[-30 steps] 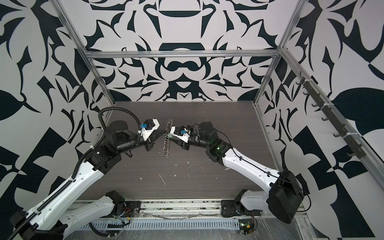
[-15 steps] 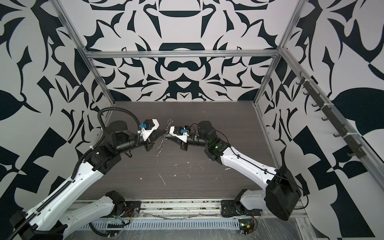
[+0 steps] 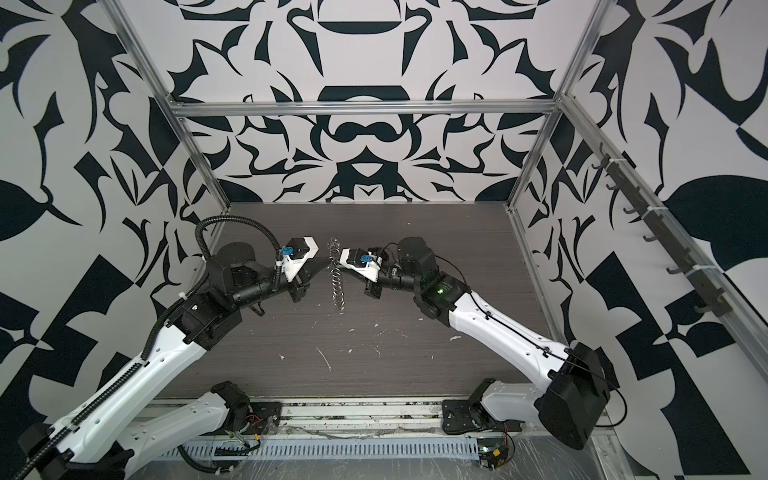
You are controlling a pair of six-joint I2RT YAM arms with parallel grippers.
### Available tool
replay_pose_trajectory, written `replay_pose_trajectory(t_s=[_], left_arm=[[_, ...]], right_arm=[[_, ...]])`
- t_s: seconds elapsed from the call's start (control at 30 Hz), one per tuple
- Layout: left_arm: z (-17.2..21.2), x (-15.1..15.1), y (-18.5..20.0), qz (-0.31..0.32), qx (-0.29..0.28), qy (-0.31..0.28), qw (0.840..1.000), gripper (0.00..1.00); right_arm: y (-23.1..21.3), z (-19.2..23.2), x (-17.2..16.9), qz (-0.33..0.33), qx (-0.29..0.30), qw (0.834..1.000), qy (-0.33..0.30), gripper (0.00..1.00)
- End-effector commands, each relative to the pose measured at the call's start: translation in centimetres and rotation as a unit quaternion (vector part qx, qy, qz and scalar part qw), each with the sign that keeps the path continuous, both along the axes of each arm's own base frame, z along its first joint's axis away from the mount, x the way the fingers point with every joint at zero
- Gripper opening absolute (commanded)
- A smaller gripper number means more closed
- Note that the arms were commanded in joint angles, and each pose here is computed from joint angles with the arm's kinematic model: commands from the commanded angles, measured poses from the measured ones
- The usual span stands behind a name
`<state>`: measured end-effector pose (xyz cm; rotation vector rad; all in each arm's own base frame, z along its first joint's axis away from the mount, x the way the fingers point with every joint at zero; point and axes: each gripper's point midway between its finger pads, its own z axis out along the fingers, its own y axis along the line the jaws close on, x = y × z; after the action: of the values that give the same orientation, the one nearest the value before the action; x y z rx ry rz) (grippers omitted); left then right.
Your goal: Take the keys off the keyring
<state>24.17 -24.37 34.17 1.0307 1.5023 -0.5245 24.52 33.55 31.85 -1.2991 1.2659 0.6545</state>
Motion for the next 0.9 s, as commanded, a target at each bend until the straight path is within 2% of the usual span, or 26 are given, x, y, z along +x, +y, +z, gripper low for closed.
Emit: replay_pose_trajectory(t_s=[0.0,0.23,0.37,0.47,0.63,0.87], left_arm=[[1.7,2.0,1.1,0.063,-0.014,-0.022,0.998,0.00],[0.9,3.3,1.1,0.110,-0.020,-0.011,0.994,0.00],[0.5,3.9,0.6,0.119,-0.032,0.011,0.992,0.00],[0.5,3.9,0.3,0.122,-0.038,0.013,0.992,0.00],[0.3,3.9,0.2,0.128,-0.046,0.022,0.990,0.00],[0.2,3.9,0.1,0.137,-0.064,0.030,0.988,0.00]], right_arm=[[-0.9,1.8,-0.6,-0.012,-0.018,1.000,-0.018,0.00],[-1.7,2.8,-0.1,-0.054,-0.054,0.995,-0.062,0.00],[-1.4,2.8,-0.4,-0.061,-0.078,0.985,-0.139,0.00],[-1.3,3.5,-0.2,-0.085,-0.078,0.971,-0.211,0.00],[-1.6,4.9,0.1,-0.110,-0.075,0.947,-0.292,0.00],[-0.5,3.4,-0.9,-0.096,-0.115,0.887,-0.437,0.00]])
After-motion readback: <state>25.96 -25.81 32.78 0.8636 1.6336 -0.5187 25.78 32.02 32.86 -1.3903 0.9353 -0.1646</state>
